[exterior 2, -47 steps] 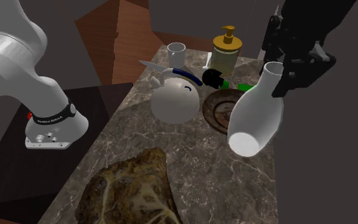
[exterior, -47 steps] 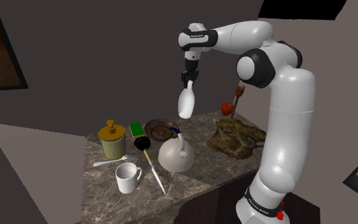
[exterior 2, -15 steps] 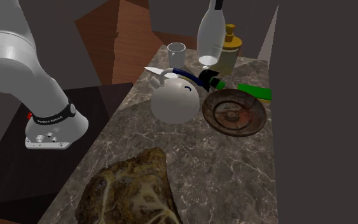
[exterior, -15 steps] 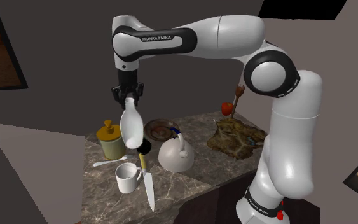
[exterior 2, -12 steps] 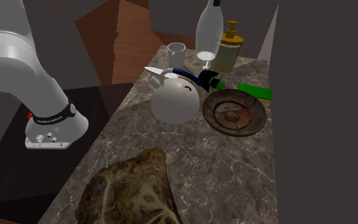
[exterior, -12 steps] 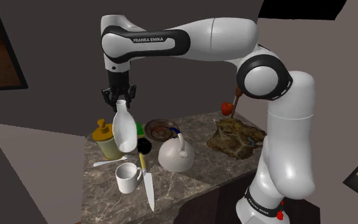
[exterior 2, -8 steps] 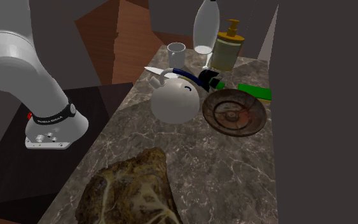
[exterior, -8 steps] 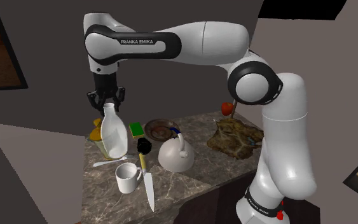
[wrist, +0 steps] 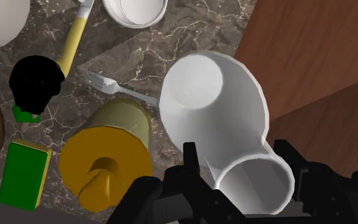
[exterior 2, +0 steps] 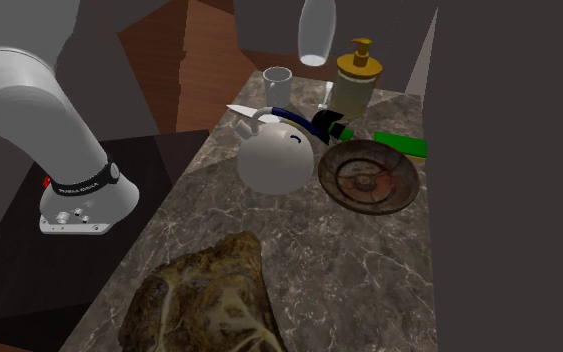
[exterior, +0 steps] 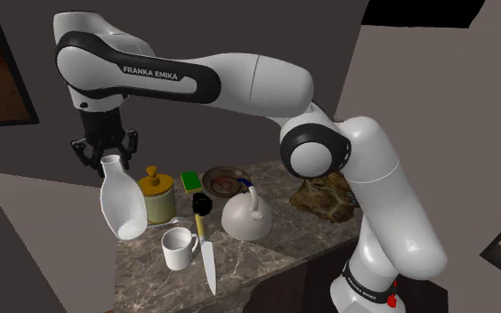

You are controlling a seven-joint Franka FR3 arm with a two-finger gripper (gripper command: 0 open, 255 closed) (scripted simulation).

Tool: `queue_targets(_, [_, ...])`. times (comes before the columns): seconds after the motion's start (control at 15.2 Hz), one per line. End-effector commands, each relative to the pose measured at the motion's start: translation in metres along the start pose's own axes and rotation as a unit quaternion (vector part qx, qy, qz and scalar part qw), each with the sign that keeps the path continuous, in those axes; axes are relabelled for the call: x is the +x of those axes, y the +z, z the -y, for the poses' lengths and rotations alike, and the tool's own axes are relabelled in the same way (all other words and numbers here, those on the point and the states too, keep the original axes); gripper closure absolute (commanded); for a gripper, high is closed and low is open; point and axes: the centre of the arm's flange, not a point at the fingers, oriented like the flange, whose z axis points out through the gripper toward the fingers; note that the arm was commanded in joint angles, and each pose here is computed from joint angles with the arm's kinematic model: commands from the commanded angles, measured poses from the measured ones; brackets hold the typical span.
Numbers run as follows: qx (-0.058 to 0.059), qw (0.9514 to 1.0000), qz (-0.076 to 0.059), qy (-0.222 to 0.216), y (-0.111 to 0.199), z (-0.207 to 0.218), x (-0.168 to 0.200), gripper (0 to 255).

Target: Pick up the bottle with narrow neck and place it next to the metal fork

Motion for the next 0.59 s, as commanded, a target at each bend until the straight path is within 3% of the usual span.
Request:
queue_targets(0.0, [0.000,1.0000,0.000,0.001,0.000,0.023,-0.001,255])
queue_targets(0.53, [0.000,1.0000,0.000,0.001,0.042,0.022,0.000,255])
